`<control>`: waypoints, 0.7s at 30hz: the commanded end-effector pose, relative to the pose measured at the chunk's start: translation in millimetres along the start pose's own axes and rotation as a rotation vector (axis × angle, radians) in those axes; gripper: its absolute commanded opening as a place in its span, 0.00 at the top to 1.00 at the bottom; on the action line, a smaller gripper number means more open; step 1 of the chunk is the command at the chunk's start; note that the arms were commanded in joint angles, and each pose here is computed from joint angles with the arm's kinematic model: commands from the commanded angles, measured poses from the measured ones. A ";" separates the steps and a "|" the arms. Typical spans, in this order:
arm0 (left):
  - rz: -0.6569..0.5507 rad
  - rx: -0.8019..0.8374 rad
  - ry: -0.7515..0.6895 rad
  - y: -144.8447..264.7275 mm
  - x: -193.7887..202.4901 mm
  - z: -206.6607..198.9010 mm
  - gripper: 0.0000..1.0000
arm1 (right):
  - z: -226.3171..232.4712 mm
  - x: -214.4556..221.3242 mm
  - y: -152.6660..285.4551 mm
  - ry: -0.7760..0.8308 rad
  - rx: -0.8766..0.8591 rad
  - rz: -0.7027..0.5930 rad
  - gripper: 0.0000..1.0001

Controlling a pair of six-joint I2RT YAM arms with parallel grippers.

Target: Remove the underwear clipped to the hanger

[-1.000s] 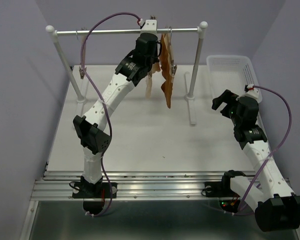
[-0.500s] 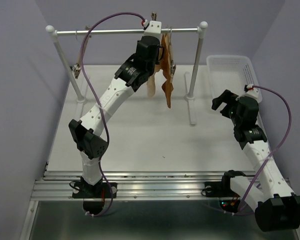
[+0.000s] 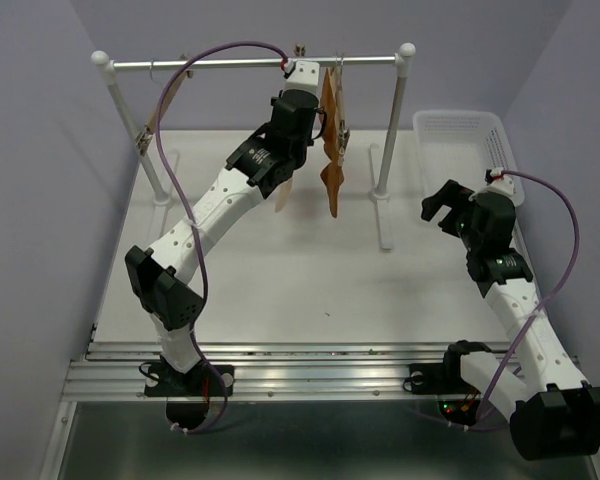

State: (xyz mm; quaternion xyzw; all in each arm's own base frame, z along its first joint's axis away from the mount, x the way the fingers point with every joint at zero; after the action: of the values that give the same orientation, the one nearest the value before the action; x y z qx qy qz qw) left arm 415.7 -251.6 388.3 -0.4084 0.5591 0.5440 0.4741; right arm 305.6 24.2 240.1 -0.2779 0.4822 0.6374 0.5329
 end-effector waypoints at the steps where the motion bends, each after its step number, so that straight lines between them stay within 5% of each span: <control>1: -0.112 -0.015 0.091 29.8 -35.7 13.3 1.00 | 7.4 -8.0 0.3 0.011 -0.035 -0.020 0.00; 12: -0.076 0.037 0.135 53.7 0.6 19.9 1.00 | 33.9 -3.6 5.6 0.073 -0.233 0.015 0.00; 21: 0.053 0.151 0.257 104.2 77.8 36.5 1.00 | 105.1 -29.1 39.6 0.253 -0.739 -0.044 0.00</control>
State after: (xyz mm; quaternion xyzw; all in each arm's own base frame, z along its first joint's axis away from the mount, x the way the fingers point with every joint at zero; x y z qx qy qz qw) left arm 328.2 -201.8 328.2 -0.4059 0.6145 0.5265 0.4247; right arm 298.0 79.0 254.9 -0.3960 0.3839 0.7296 0.4044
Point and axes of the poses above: each gripper's point midway between its finger pads, its own y axis back along the fingers, its own z axis along the line the jaws close on, x = y × z, the point moved 3 cm from there along y, back along the fingers, and after that the axes turned 1 degree about y, right-handed, at the moved point
